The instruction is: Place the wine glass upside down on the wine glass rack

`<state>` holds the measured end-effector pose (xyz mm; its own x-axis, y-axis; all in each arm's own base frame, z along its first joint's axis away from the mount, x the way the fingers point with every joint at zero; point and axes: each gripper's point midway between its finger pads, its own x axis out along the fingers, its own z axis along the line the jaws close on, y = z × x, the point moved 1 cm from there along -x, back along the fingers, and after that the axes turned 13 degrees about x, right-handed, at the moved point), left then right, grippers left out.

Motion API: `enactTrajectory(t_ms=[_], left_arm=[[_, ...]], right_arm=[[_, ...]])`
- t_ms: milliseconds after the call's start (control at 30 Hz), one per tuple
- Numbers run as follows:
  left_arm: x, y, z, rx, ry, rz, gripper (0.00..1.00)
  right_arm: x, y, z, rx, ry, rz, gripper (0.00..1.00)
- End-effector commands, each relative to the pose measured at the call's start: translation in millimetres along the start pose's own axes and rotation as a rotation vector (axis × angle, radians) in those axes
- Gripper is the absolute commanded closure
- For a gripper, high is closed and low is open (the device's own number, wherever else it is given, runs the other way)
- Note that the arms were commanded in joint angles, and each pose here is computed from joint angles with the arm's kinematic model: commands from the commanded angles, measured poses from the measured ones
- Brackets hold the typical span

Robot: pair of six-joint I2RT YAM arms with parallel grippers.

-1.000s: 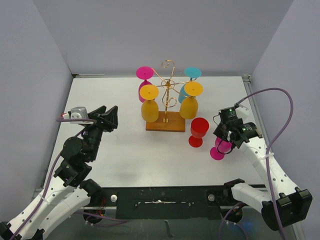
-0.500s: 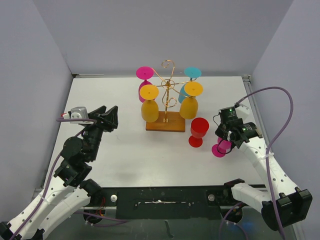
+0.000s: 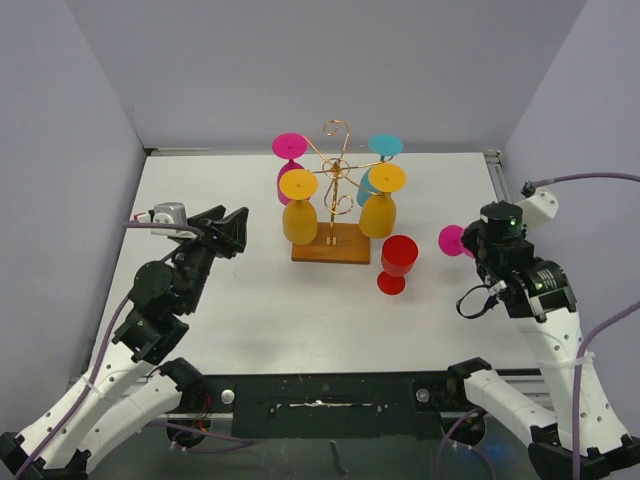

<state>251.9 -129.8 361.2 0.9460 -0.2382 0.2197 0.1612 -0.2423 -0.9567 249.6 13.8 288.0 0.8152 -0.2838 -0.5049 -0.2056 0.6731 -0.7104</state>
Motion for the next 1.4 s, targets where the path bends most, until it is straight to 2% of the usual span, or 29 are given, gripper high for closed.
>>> enactTrajectory(t_ms=[0,200,433,600,767,867,1067,1367], left_arm=[[2.2,-45.9,-23.8,-0.081,0.106,-0.087,0.46],[4.5,-64.6,-48.4,-0.133,0.219,-0.086,0.38],[7.1,-91.3,-79.7,-0.233,0.360,-0.104,0.36],[8.9,-117.0,-102.2,-0.390,0.458,-0.125,0.36],[13.8,-138.0,-112.0,-0.566,0.492,-0.147,0.36],[22.4,-143.8,-111.5,-0.615,0.466,-0.152,0.35],[34.5,-147.3,-113.6,-0.663,0.446,-0.151,0.35],[53.8,-138.1,-123.1,-0.740,0.446,-0.117,0.35]], right_arm=[[-27.4,-62.0,25.2,0.111,-0.123,-0.218,1.00],[-65.3,-102.6,64.9,0.213,-0.387,-0.331,1.00],[-111.5,-137.8,107.2,0.266,-0.682,-0.429,1.00],[-136.5,-149.0,137.7,0.267,-0.868,-0.448,1.00],[-157.4,-152.3,173.2,0.241,-1.061,-0.435,1.00],[-160.2,-155.1,186.9,0.247,-1.120,-0.443,1.00],[-167.9,-143.6,222.9,0.237,-1.280,-0.373,1.00],[-196.8,-82.8,276.4,0.197,-1.431,-0.280,1.00]])
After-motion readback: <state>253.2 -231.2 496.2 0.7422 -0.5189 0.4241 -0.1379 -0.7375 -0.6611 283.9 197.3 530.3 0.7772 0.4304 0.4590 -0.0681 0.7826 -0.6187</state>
